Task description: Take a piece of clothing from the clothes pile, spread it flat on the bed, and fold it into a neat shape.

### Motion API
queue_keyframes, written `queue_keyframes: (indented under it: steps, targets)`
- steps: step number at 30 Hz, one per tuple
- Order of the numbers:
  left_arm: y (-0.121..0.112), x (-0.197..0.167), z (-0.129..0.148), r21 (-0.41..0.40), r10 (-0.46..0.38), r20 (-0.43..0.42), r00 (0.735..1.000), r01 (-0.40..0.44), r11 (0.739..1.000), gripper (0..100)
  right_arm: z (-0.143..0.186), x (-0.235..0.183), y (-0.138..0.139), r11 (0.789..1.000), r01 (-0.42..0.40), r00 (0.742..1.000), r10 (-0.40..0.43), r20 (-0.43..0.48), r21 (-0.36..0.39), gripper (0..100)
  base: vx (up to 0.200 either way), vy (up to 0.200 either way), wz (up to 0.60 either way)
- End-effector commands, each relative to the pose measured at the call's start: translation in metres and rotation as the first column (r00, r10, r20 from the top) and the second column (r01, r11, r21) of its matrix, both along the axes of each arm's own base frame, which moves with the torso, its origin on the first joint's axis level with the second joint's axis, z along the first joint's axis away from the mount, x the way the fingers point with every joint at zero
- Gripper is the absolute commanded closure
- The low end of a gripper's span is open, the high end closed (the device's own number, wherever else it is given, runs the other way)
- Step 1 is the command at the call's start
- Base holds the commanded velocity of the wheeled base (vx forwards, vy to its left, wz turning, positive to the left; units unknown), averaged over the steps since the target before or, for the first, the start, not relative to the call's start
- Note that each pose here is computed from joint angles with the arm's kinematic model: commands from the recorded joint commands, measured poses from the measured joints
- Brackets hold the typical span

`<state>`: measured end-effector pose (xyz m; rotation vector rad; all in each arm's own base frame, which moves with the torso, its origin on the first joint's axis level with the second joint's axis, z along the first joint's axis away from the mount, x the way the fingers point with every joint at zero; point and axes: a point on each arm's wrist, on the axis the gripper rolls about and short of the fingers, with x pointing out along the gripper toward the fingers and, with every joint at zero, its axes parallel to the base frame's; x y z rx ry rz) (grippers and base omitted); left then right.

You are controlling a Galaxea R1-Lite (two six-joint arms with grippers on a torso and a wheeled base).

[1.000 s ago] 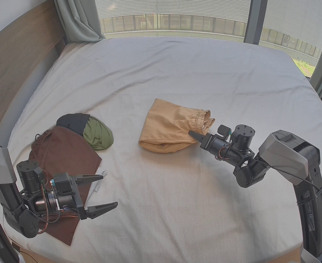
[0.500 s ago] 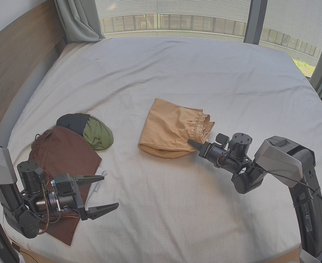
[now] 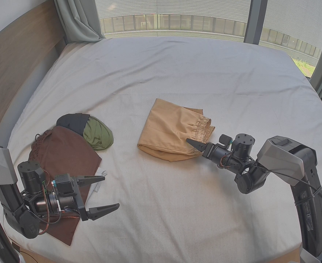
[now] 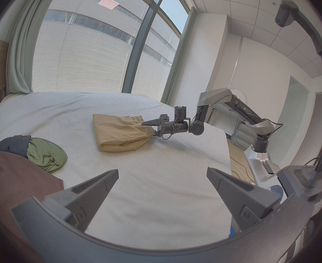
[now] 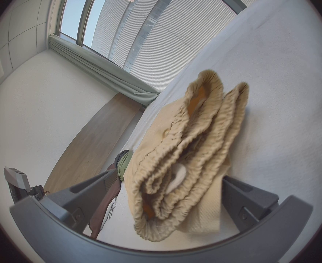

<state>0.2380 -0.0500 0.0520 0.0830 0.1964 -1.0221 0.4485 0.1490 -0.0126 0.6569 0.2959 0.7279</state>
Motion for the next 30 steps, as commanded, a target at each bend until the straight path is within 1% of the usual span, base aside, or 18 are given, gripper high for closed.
queue_keyframes:
  steps: [1, 8, 10, 11, 12, 15, 19, 21, 30]
  targets:
    - [0.0, 0.0, 0.0, 0.0, -0.002, 0.002, 1.0, 0.002, 1.0, 0, 0.012, -0.001, -0.012, 1.0, 0.025, 1.0, -0.025, 0.007, 0.002, 0, 0.0, 0.0, 0.0]
    - [0.0, 0.0, 0.001, -0.001, -0.002, 0.003, 1.0, 0.002, 1.0, 0, 0.029, -0.003, -0.028, 0.998, 0.055, 0.998, -0.055, 0.039, 0.01, 0, 0.0, 0.0, 0.0]
    - [-0.001, 0.0, 0.001, 0.0, -0.002, 0.005, 1.0, 0.002, 1.0, 0, 0.042, -0.006, -0.033, 0.998, 0.066, 0.996, -0.066, 0.056, 0.01, 0, 0.0, 0.0, 0.0]
    - [-0.001, 0.0, 0.001, 0.0, -0.002, 0.005, 1.0, 0.002, 1.0, 0, 0.044, -0.006, -0.034, 0.998, 0.067, 0.996, -0.068, 0.056, 0.01, 0, 0.0, 0.0, 0.0]
    - [-0.001, 0.001, 0.001, -0.001, -0.003, 0.006, 1.0, 0.003, 1.0, 0, 0.055, -0.008, -0.037, 0.997, 0.072, 0.995, -0.072, 0.07, 0.013, 0, 0.0, 0.0, 0.0]
    - [-0.001, 0.0, 0.001, -0.001, -0.005, 0.006, 1.0, 0.005, 1.0, 0, 0.065, -0.008, -0.043, 0.996, 0.082, 0.992, -0.083, 0.092, 0.015, 0, 0.0, 0.0, 0.0]
    - [-0.002, 0.0, 0.002, -0.001, -0.008, 0.009, 1.0, 0.008, 1.0, 0, 0.08, -0.013, -0.038, 0.997, 0.07, 0.991, -0.072, 0.116, 0.022, 0, 0.0, 0.0, 0.0]
    - [-0.002, 0.0, 0.002, 0.0, -0.006, 0.009, 1.0, 0.006, 1.0, 0, 0.085, -0.016, -0.03, 0.998, 0.051, 0.991, -0.054, 0.123, 0.025, 0, 0.0, 0.0, 0.0]
    - [-0.002, 0.0, 0.003, -0.001, -0.006, 0.012, 1.0, 0.006, 1.0, 0, 0.082, -0.02, -0.003, 1.0, -0.007, 0.995, 0.005, 0.098, 0.017, 0, 0.0, 0.0, 0.0]
